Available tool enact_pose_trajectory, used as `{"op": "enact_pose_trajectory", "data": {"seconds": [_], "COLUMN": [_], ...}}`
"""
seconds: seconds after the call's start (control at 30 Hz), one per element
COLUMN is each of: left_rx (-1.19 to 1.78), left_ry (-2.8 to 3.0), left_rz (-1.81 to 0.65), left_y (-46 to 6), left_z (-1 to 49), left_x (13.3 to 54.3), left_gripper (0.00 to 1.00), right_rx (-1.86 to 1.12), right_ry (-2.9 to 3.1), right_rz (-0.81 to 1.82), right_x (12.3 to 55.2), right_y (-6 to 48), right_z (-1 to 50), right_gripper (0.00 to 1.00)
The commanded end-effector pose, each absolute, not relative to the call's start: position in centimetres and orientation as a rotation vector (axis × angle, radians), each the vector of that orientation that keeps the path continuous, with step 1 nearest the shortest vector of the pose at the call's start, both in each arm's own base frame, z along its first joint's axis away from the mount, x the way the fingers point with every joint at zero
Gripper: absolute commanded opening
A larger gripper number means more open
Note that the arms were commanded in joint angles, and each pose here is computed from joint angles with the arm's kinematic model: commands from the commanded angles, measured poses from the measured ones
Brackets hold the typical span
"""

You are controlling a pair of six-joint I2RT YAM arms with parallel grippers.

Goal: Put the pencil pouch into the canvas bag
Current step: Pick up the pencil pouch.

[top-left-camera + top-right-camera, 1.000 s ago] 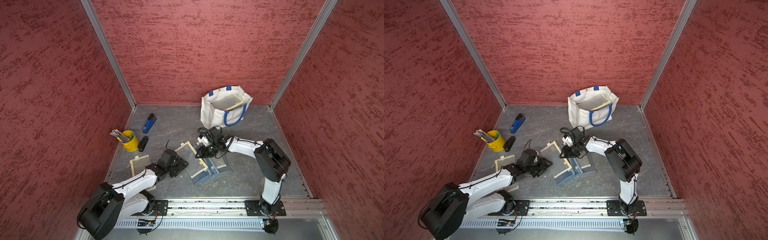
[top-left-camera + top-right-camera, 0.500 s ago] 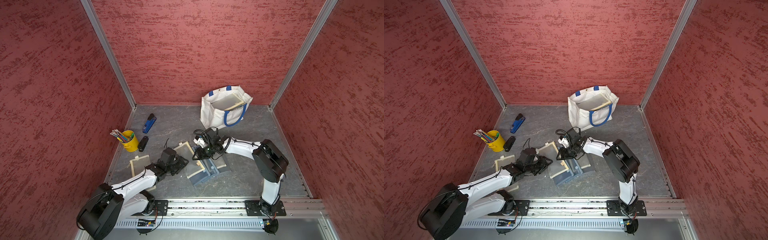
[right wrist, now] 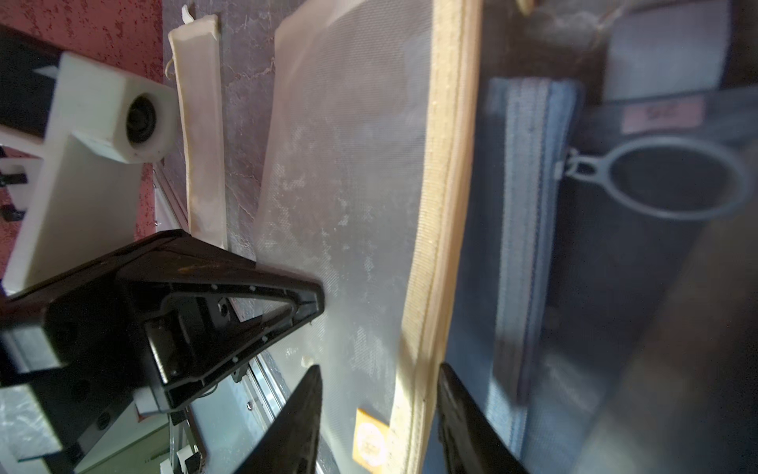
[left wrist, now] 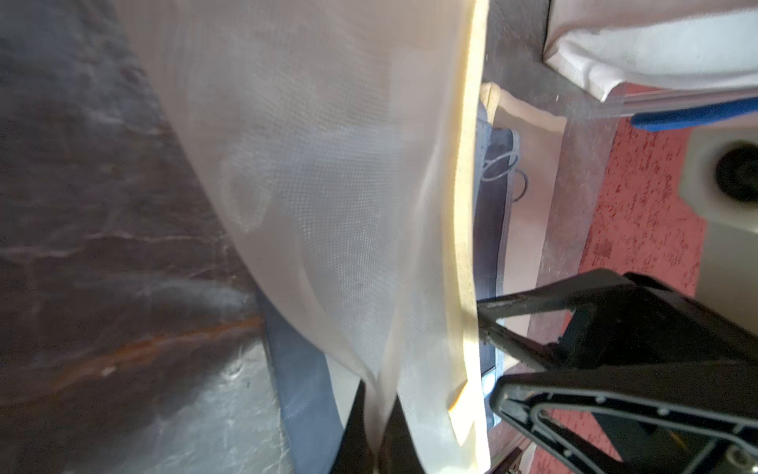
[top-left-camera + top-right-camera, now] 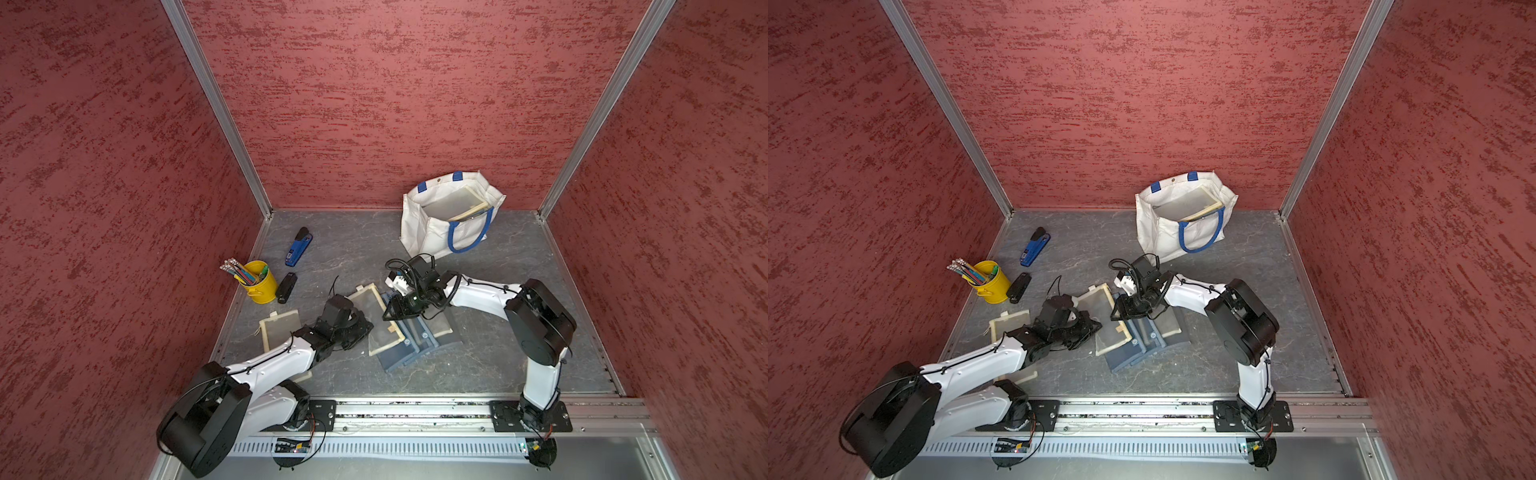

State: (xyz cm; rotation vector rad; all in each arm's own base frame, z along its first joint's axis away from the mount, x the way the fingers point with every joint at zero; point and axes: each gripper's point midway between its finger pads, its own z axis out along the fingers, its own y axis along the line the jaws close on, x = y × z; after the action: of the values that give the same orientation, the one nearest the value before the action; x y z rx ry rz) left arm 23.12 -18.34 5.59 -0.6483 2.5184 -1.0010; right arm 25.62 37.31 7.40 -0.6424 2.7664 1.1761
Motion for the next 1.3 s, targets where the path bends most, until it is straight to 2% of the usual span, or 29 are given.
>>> {"op": "enact_pose_trajectory", "data": {"seconds": [0.0, 0.2, 0.43, 0.63, 0.83, 0.93, 1.23, 1.27], "left_rx": [-0.540, -0.339, -0.127, -0.020, 0.022, 0.027, 0.030, 0.029], "left_ry": [2.457, 2.348, 2.232, 2.137, 2.122, 2.122, 2.156, 2.158], "left_rz": [-0.971, -0.999, -1.030, -1.082, -1.113, -1.118, -1.079, -1.074], "left_y": [-17.9, -17.8, -19.1, -20.4, -21.5, -21.8, -21.9, -21.9], "left_z": [8.8, 14.9, 20.8, 24.4, 25.1, 25.0, 24.6, 24.6], "left_x": [23.9, 24.3, 25.2, 26.1, 26.9, 27.2, 27.9, 27.9], "left_gripper": [0.00, 0.00, 0.00, 0.00, 0.00, 0.00, 0.00, 0.03], "right_rx": [-0.665, -0.606, -0.490, -0.452, -0.438, -0.438, -0.404, -0.402], "right_ry": [2.722, 2.621, 2.469, 2.475, 2.454, 2.445, 2.399, 2.397], "right_rz": [1.148, 1.203, 1.387, 1.451, 1.544, 1.579, 1.586, 1.579], "right_x": [26.2, 28.7, 31.8, 32.3, 31.8, 31.6, 33.1, 33.4], "right_y": [37.4, 37.1, 36.2, 36.1, 36.6, 36.7, 35.2, 35.0], "right_z": [10.5, 17.5, 24.9, 25.3, 25.2, 25.1, 26.3, 26.5], "right_gripper": [0.55, 0.68, 0.73, 0.73, 0.71, 0.65, 0.16, 0.11]}}
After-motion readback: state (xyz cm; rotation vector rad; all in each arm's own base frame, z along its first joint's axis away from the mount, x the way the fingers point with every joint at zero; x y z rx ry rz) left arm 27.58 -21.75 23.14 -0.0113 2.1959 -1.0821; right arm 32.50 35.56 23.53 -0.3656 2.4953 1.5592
